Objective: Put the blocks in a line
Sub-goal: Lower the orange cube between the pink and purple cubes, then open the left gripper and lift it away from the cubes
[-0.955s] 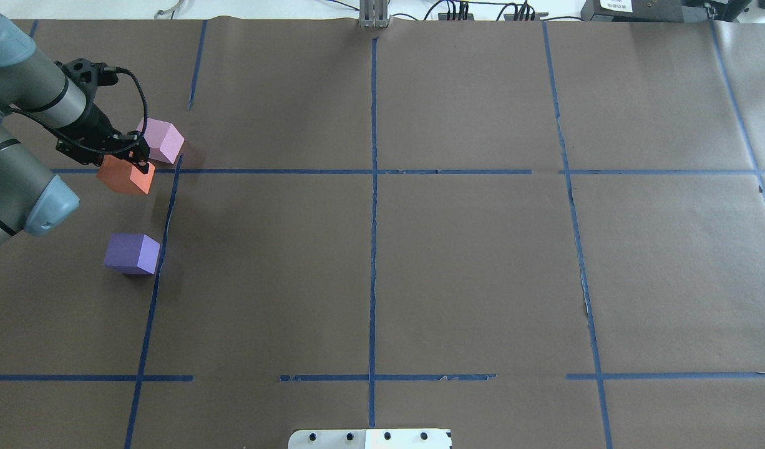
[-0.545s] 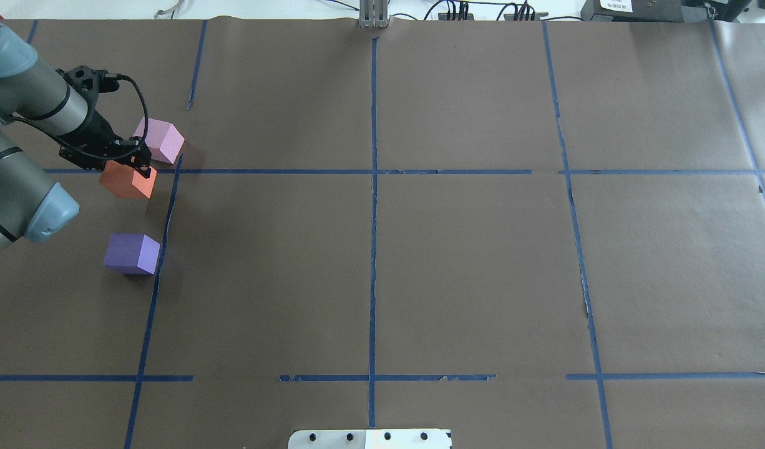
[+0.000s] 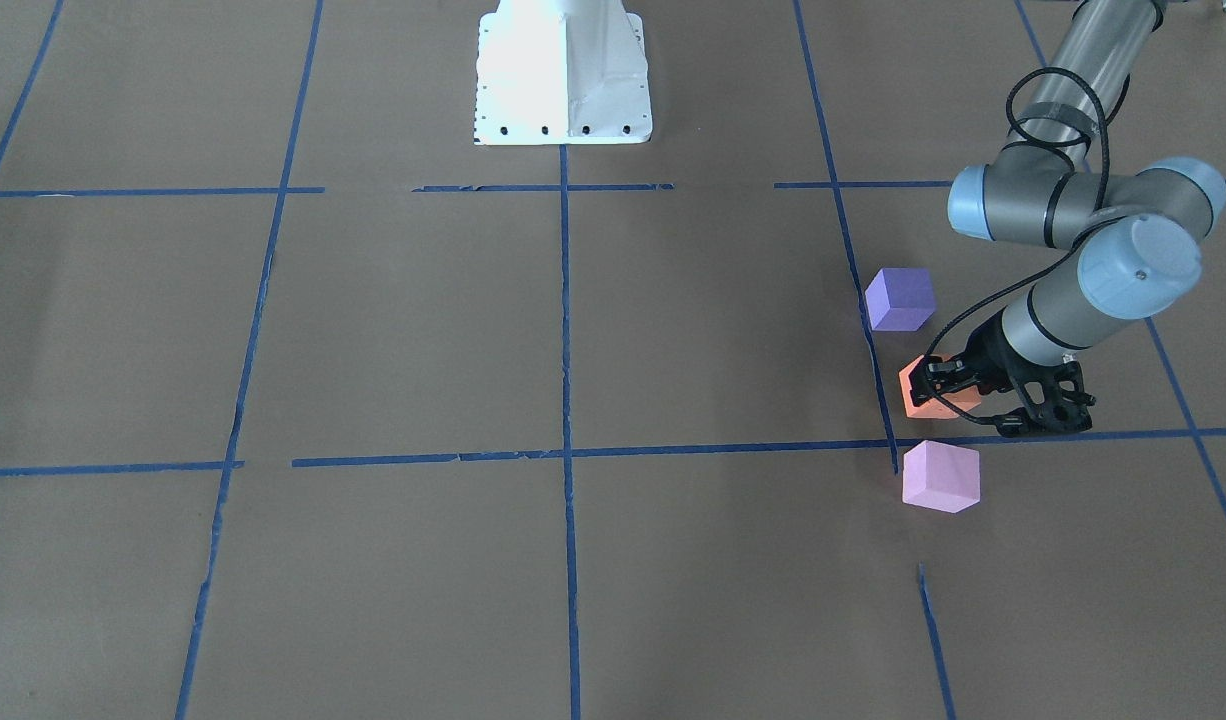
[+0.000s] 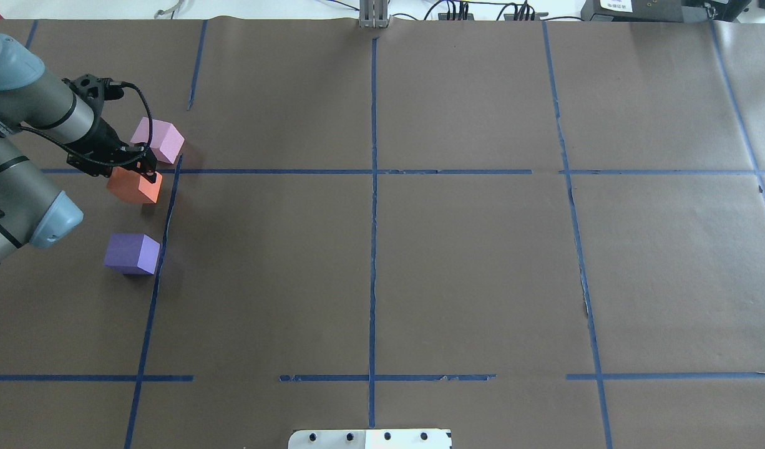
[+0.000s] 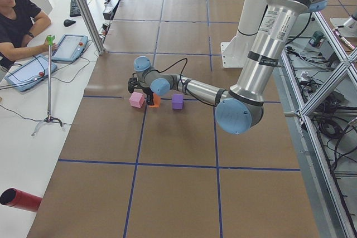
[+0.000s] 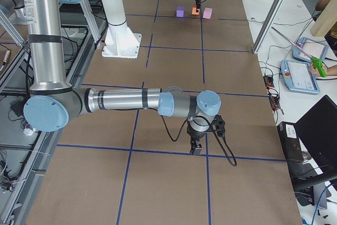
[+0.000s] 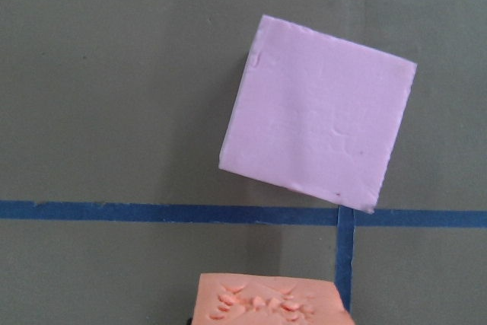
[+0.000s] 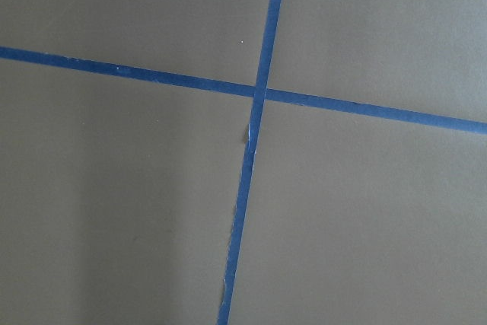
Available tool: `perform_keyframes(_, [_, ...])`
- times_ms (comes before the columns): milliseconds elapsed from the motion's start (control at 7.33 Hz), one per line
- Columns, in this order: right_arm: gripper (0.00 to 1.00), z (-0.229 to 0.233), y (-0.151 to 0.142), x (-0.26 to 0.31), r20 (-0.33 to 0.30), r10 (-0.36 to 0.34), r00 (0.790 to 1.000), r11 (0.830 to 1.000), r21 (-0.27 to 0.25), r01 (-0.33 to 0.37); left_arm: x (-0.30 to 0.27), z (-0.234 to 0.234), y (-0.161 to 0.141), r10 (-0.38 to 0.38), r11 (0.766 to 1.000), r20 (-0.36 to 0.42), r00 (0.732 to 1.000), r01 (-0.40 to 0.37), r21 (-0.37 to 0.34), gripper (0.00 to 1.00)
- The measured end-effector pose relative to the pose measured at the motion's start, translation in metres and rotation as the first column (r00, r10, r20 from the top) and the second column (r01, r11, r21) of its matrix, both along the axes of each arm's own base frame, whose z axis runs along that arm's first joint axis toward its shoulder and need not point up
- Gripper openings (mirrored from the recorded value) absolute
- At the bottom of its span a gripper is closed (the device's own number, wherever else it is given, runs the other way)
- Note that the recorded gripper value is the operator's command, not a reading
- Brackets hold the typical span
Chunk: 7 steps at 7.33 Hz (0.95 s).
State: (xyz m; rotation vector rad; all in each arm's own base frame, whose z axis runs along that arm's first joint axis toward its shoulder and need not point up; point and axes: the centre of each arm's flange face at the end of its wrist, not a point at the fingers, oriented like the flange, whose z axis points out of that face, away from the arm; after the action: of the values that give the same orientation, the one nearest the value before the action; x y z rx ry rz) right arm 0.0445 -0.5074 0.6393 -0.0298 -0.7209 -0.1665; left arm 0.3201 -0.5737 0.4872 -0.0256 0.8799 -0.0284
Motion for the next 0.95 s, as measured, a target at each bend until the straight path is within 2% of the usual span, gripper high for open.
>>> perform_keyframes(136, [1.00, 0.0001, 0.0000, 0.0000, 0.000, 0.000, 1.000, 1.000, 0.000, 0.000, 0.0046, 0.0021, 0.0025, 0.005, 1.000, 0.000, 1.000, -0.005, -0.001, 0.15])
perform_keyframes(273, [1.00, 0.0002, 0.0000, 0.0000, 0.000, 0.000, 1.000, 1.000, 0.000, 0.000, 0.0074, 0.0031, 0.0042, 0.009, 1.000, 0.000, 1.000, -0.009, -0.002, 0.96])
perform_keyframes(409, [1.00, 0.0002, 0.0000, 0.0000, 0.000, 0.000, 1.000, 1.000, 0.000, 0.000, 0.0094, 0.0038, 0.0054, 0.012, 1.000, 0.000, 1.000, -0.012, -0.004, 1.00])
perform_keyframes(955, [1.00, 0.0000, 0.0000, 0.0000, 0.000, 0.000, 1.000, 1.000, 0.000, 0.000, 0.0104, 0.0004, 0.0068, 0.007, 1.000, -0.004, 1.000, -0.007, -0.010, 1.00])
